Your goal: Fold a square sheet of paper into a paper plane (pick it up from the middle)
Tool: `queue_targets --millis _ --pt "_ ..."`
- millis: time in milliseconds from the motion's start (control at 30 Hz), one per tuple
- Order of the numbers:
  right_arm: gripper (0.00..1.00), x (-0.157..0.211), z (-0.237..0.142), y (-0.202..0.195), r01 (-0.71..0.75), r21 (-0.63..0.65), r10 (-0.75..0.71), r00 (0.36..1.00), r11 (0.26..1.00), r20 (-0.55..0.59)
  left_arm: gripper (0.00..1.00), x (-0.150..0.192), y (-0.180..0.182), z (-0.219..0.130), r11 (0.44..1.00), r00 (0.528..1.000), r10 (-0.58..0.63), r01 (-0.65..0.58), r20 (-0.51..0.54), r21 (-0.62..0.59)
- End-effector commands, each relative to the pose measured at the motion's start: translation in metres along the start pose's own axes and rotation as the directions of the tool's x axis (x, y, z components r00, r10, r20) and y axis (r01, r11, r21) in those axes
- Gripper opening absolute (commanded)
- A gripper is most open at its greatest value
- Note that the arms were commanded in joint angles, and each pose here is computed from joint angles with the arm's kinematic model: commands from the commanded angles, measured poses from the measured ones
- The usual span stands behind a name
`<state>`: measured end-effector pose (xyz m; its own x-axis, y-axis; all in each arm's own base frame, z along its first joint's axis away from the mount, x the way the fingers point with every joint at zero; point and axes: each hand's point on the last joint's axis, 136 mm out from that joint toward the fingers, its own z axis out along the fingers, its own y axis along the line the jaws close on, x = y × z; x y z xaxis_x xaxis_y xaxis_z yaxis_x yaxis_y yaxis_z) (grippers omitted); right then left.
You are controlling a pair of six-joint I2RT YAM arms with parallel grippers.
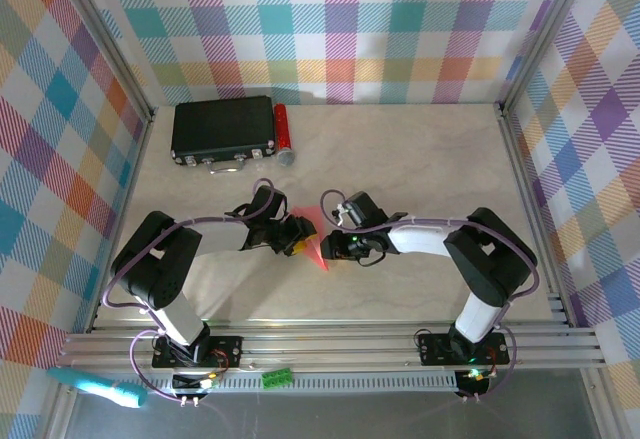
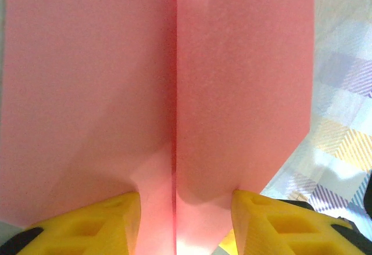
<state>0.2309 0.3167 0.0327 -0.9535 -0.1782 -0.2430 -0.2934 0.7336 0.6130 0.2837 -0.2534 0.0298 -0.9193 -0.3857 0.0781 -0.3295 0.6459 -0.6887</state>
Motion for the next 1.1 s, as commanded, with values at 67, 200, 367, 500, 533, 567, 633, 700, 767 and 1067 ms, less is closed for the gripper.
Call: queue_targets --millis 67,200,367,500,533,567,633,700,767,1067 --pt "0.38 -0.009 0.007 0.011 0.035 -0.012 -0.034 0.999 0.999 0.019 0.47 0.020 0.058 0.010 0.976 0.995 -0.087 0.074 -0.057 -0.205" --pt "0.38 -0.009 0.010 0.013 0.043 -0.010 -0.043 0.999 0.999 0.017 0.47 0.021 0.058 0.010 0.974 0.994 -0.086 0.071 -0.062 -0.213" --pt "0.34 -0.011 0.016 0.015 0.051 -0.010 -0.051 0.999 0.999 0.015 0.48 0.022 0.058 0.010 0.974 0.994 -0.084 0.067 -0.067 -0.218" --pt "0.33 -0.012 0.020 0.013 0.049 0.008 -0.049 0.999 0.999 0.018 0.48 0.023 0.059 0.011 0.973 0.994 -0.087 0.069 -0.071 -0.222" --pt "0.32 -0.013 0.021 0.013 0.052 0.010 -0.052 0.998 0.999 0.021 0.48 0.024 0.060 0.011 0.972 0.994 -0.087 0.069 -0.073 -0.224" --pt "0.32 -0.014 0.022 0.011 0.048 0.016 -0.048 0.999 0.999 0.024 0.48 0.023 0.059 0.011 0.973 0.994 -0.085 0.067 -0.073 -0.221" --pt "0.31 -0.016 0.023 0.010 0.050 0.026 -0.051 0.998 0.998 0.033 0.48 0.023 0.058 0.011 0.973 0.994 -0.085 0.067 -0.073 -0.220" --pt "0.30 -0.019 0.023 0.008 0.050 0.038 -0.051 0.998 0.998 0.045 0.48 0.023 0.059 0.012 0.973 0.993 -0.086 0.068 -0.075 -0.221" --pt "0.29 -0.020 0.024 0.007 0.049 0.042 -0.051 0.997 0.998 0.051 0.48 0.024 0.058 0.012 0.973 0.994 -0.085 0.066 -0.075 -0.220" --pt "0.23 -0.023 0.025 0.009 0.046 0.029 -0.047 0.997 0.999 0.064 0.49 0.024 0.057 0.010 0.973 0.994 -0.085 0.067 -0.074 -0.219"
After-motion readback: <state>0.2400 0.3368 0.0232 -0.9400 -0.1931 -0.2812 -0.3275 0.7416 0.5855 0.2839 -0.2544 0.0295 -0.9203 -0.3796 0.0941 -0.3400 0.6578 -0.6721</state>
